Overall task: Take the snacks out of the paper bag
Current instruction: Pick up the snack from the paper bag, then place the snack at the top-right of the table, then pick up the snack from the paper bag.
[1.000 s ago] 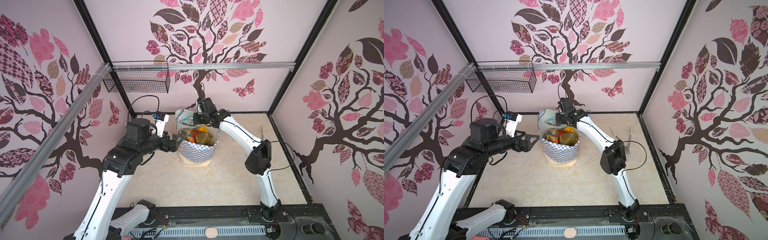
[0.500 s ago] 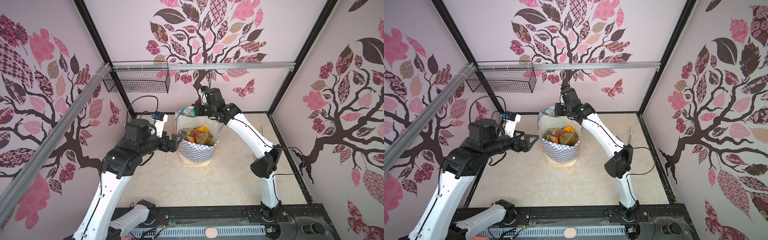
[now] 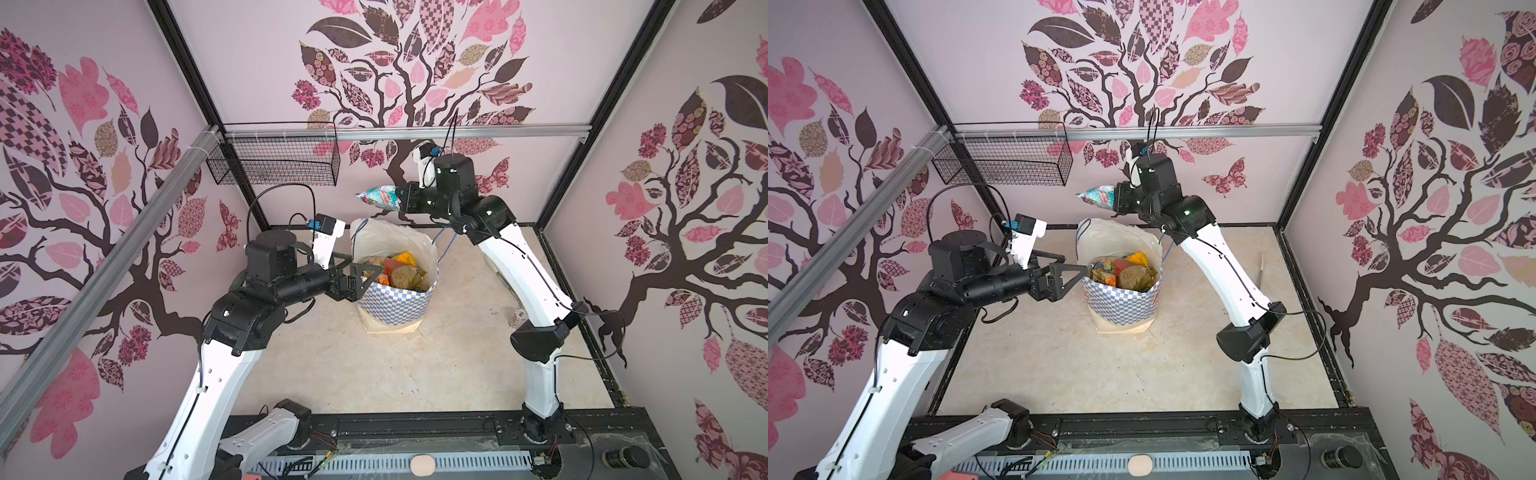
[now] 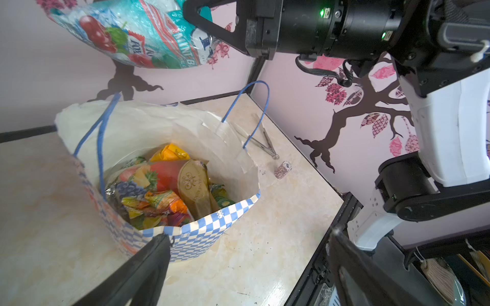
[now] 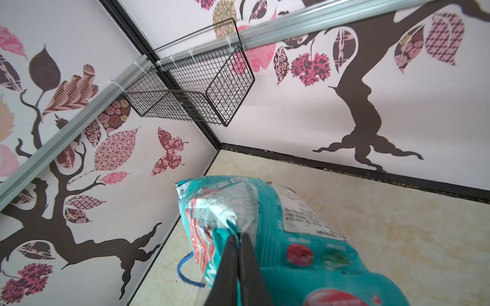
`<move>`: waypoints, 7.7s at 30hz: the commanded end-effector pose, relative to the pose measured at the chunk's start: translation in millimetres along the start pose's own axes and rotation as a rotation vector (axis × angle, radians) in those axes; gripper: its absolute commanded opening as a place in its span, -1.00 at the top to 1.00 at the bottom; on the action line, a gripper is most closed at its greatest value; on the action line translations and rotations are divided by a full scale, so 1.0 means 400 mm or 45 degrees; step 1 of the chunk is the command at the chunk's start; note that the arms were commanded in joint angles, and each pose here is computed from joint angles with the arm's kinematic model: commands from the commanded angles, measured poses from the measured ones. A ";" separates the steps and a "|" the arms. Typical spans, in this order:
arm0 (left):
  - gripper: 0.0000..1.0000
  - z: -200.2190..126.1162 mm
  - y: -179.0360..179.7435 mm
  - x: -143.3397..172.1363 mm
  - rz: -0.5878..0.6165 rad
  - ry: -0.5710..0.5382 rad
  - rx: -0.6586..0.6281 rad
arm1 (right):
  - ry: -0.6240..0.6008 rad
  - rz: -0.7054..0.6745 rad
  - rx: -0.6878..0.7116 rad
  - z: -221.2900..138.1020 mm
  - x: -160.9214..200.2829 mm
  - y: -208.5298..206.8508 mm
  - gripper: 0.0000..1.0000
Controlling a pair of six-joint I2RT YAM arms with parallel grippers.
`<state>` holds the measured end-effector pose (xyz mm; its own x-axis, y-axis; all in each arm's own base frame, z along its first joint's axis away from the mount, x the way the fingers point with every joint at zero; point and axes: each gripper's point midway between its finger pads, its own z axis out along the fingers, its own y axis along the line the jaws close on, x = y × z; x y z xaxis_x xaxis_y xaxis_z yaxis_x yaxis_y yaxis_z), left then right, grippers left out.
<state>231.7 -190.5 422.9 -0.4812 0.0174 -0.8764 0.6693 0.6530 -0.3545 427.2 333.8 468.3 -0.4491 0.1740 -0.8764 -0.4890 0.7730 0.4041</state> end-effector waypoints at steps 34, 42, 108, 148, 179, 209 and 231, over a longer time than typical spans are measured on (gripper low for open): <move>-0.88 0.145 -0.149 0.076 0.434 0.139 -0.068 | -0.008 0.364 0.561 -0.242 0.269 -0.618 1.00; -0.83 0.153 -0.141 0.095 0.434 0.162 -0.076 | 0.070 0.373 0.521 -0.130 0.398 -0.686 1.00; -0.94 -0.022 0.047 0.168 0.122 0.212 -0.446 | 0.652 -0.037 0.149 0.037 0.390 -0.096 -0.90; -0.94 -0.055 0.054 0.155 0.160 0.129 -0.465 | 1.128 -0.053 0.355 0.213 0.900 -0.260 -0.46; -0.94 -0.056 0.060 0.170 0.155 0.135 -0.473 | 0.573 -0.107 0.271 0.189 0.479 -0.120 1.00; -0.95 -0.063 0.065 0.168 0.158 0.119 -0.487 | 0.291 -0.145 0.225 0.102 0.237 -0.041 1.00; -0.96 -0.071 0.030 0.146 0.180 0.044 -0.388 | -0.060 -0.031 0.041 -0.123 -0.029 0.083 1.00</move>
<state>196.3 -156.8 375.4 -0.4344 0.1516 -0.8879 0.5141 0.8511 -0.1062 408.4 352.6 372.2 -0.6195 -0.0332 -0.7843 -0.3975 0.8748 0.2770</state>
